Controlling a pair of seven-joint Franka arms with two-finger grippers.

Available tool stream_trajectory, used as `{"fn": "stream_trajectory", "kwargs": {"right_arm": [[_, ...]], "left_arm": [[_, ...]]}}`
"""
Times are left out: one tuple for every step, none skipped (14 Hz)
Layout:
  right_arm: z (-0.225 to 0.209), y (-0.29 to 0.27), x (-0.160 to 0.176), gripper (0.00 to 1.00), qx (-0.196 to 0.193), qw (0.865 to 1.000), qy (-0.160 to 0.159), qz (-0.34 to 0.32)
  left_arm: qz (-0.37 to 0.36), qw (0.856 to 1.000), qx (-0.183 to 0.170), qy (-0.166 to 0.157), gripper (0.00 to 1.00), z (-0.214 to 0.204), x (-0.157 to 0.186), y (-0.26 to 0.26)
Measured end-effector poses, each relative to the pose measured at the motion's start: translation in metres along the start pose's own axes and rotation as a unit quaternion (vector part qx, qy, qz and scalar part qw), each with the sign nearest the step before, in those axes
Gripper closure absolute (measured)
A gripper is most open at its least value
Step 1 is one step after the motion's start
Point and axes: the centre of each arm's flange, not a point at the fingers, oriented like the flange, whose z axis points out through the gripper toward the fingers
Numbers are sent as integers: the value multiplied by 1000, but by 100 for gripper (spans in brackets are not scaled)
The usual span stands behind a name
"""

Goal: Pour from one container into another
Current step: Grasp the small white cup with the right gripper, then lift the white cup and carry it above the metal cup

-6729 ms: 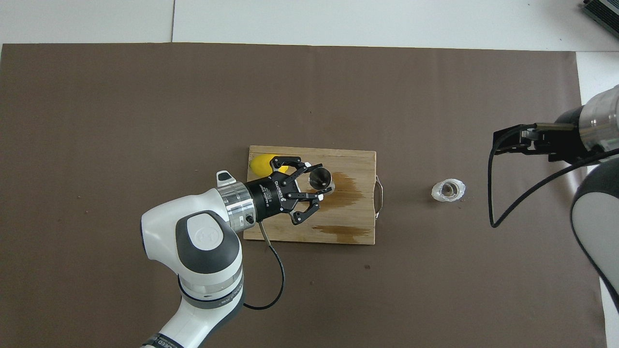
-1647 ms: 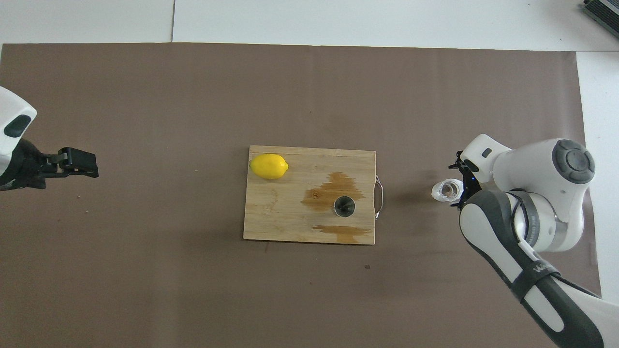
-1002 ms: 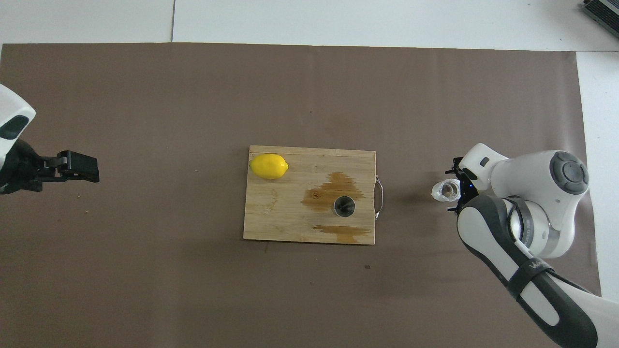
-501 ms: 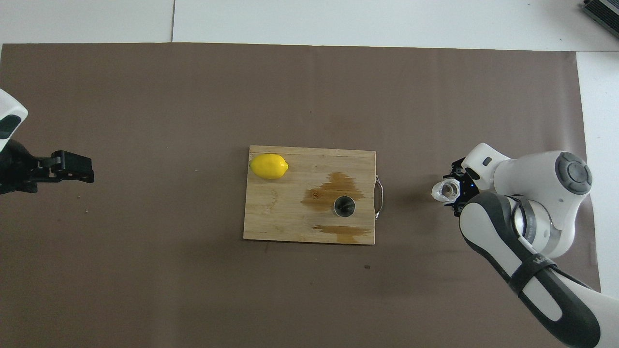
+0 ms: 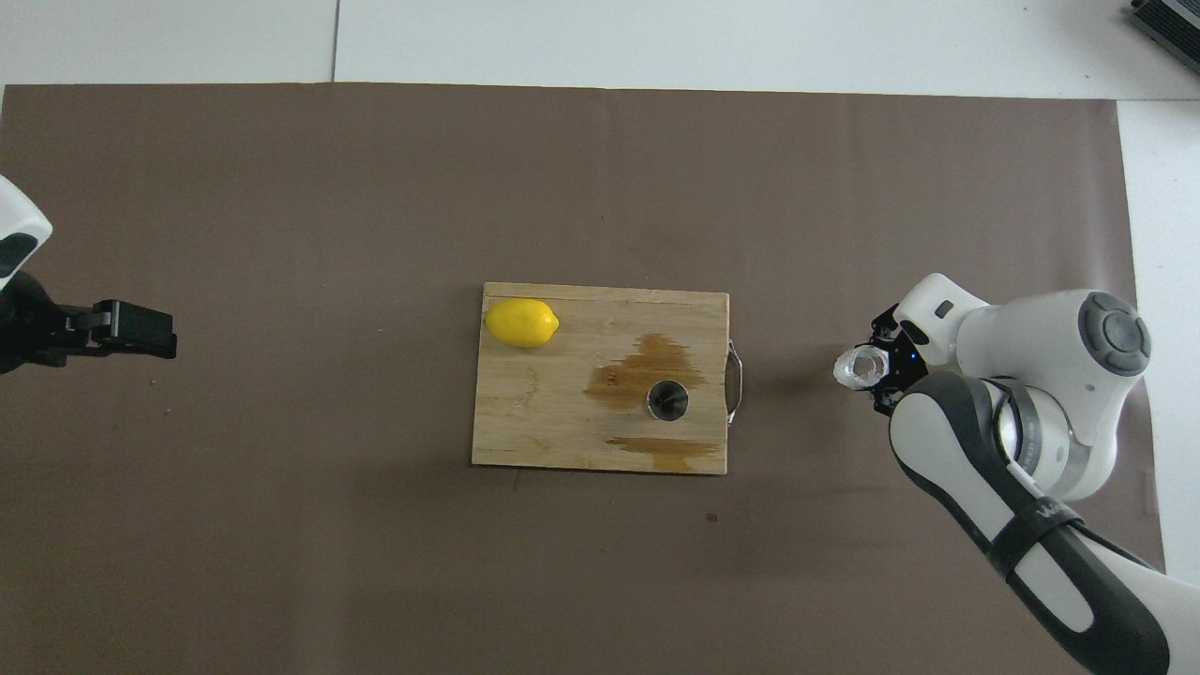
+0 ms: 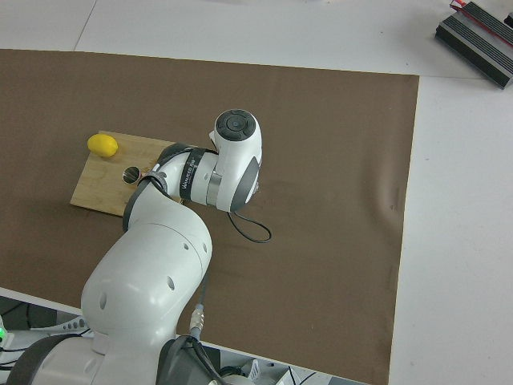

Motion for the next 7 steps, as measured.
{"fn": "stream_trajectory", "kwargs": {"right_arm": [[-6,1,11,50,-2,1000,2,4],[-11,0,24,50,-1,1000,4,9],[-16,-1,38,50,1,1000,6,16],[-20,-2,52,50,-1,1000,8,21],[-23,-3,66,50,-3,1000,9,26],[-25,-4,79,50,-5,999,11,32],[-25,-6,95,50,-5,999,12,36]], "left_arm": [[4,1000,0,0,0,0,0,0],[6,1000,0,0,0,0,0,1],[7,1000,0,0,0,0,0,2],[8,1000,0,0,0,0,0,3],[8,1000,-1,0,0,0,0,3],[7,1000,-1,0,0,0,0,2],[7,1000,-1,0,0,0,0,1]]}}
